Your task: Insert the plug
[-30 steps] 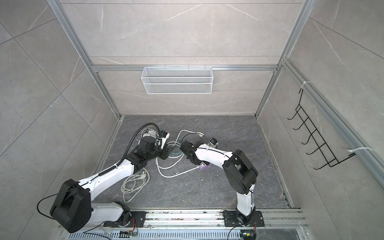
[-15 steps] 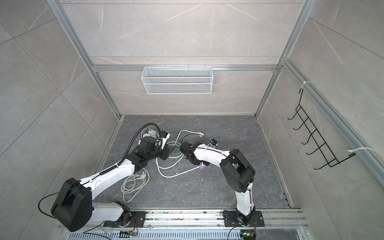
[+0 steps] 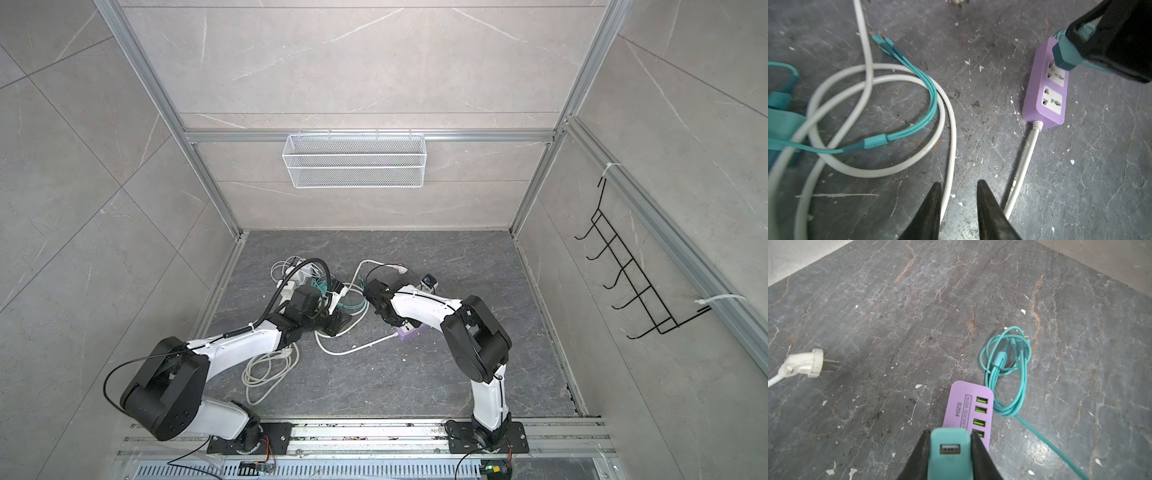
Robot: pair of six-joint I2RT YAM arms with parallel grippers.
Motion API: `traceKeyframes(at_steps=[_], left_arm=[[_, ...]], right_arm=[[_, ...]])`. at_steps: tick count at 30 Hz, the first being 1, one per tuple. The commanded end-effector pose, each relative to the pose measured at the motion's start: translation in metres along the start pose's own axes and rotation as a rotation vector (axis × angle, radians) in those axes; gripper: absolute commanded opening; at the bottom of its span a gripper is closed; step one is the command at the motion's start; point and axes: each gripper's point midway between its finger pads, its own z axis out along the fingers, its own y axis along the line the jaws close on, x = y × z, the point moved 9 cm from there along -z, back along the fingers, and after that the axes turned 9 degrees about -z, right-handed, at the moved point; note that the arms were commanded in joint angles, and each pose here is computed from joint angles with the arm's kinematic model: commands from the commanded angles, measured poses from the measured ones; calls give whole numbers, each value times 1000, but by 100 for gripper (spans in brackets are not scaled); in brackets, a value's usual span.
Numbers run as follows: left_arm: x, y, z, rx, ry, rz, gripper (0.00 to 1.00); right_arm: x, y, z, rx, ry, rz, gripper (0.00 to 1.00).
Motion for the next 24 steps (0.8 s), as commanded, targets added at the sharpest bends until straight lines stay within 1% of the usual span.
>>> traceKeyframes(at_steps=[1,7,11,16,20,24], left_arm=[[6,-15,14,68,30,12,30],[21,-27,35,97,110,22,27],[31,-42,47,131,158,42,26],[40,-59,62,183,211,68,24],[45,-68,67,240,246,66,23],[47,-74,69,305,243,47,22]], right_arm=[[9,5,4,-36,56,-34,0],[17,-4,7,-42,79,-41,0],[18,-12,7,-52,84,-44,0],[21,-10,12,-74,112,-51,0],[23,-6,22,-112,158,-49,0],[23,0,26,-152,188,-61,0]])
